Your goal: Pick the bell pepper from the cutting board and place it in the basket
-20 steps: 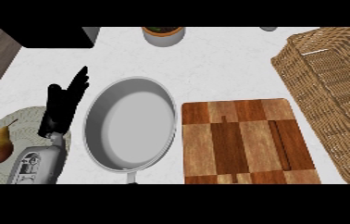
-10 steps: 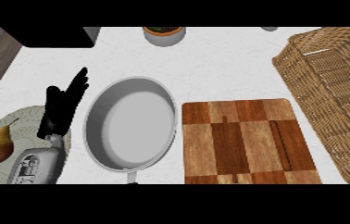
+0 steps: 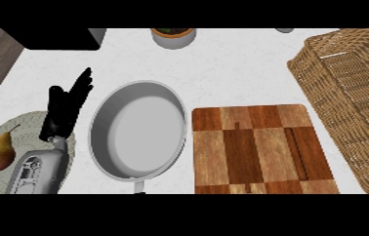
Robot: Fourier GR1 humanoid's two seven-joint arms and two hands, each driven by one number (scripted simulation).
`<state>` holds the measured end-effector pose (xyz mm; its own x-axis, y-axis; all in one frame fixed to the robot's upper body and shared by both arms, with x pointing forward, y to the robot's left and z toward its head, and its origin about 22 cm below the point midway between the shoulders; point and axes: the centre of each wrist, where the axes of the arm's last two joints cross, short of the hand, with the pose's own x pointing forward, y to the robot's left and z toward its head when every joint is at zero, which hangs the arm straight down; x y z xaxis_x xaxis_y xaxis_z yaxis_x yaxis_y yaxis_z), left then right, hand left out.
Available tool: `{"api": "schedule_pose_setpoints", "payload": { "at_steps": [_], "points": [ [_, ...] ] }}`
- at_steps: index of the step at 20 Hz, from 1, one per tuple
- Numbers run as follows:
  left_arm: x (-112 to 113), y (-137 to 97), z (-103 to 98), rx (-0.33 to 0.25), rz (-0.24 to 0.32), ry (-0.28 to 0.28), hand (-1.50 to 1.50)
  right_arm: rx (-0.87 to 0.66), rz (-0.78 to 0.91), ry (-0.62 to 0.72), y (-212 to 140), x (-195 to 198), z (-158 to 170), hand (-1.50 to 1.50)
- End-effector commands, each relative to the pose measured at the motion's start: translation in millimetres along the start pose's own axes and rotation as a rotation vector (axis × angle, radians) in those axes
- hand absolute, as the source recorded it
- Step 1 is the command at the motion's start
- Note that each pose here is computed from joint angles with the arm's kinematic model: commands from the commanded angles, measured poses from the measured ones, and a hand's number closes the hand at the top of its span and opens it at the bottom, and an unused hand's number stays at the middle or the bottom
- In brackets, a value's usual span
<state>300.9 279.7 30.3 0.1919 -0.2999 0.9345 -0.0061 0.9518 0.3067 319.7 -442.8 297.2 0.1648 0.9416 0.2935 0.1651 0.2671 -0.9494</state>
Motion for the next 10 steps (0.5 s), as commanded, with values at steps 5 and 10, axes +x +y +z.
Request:
{"api": "schedule_pose_setpoints", "payload": {
  "at_steps": [5,10],
  "points": [
    [-0.5,-7.3,7.2,-0.007,0.008,0.005,0.0,0.08,-0.081,-0.001,47.4,-24.7,-7.0,1.5],
    [3.6,-15.8,4.2,-0.011,0.01,-0.01,0.0,0.125,-0.252,0.112,80.5,-54.5,-22.5,-1.5]
  ]
}}
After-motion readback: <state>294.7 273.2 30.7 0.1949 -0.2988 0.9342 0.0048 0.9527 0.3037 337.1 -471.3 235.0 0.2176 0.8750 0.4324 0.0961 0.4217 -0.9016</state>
